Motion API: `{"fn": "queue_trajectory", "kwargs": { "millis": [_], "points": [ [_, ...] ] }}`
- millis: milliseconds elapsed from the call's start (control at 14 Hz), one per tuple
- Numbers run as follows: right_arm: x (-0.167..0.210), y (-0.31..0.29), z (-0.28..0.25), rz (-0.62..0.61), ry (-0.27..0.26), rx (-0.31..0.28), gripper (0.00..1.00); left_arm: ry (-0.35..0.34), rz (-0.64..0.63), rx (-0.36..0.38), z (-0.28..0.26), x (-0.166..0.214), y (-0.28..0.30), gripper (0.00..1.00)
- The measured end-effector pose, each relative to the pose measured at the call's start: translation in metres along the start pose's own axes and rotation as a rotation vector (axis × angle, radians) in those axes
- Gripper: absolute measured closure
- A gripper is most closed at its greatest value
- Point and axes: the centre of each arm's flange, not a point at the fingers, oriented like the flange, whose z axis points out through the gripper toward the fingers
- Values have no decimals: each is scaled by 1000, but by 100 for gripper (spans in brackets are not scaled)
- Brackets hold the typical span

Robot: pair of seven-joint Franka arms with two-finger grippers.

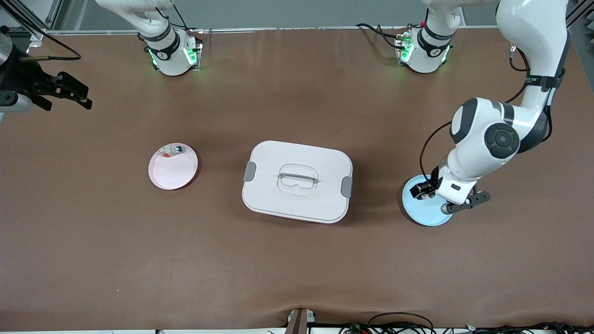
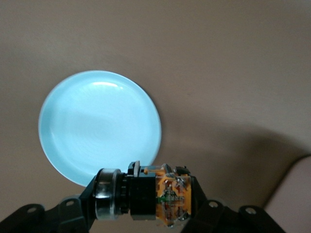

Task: Transfer orange switch to right arm and place
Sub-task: 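Carry the switch with the left gripper over the white box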

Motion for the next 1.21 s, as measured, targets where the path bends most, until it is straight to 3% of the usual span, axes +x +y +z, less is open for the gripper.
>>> {"fn": "queue_trajectory", "kwargs": {
  "millis": [500,1214],
  "points": [
    [0,4,-1,8,4,1,0,-121,-242,-197,-63,-53,109,27],
    [-12,23,-6,34,-78,-1,0,-385,-641,-361,-93,-153,263,27]
  ]
}}
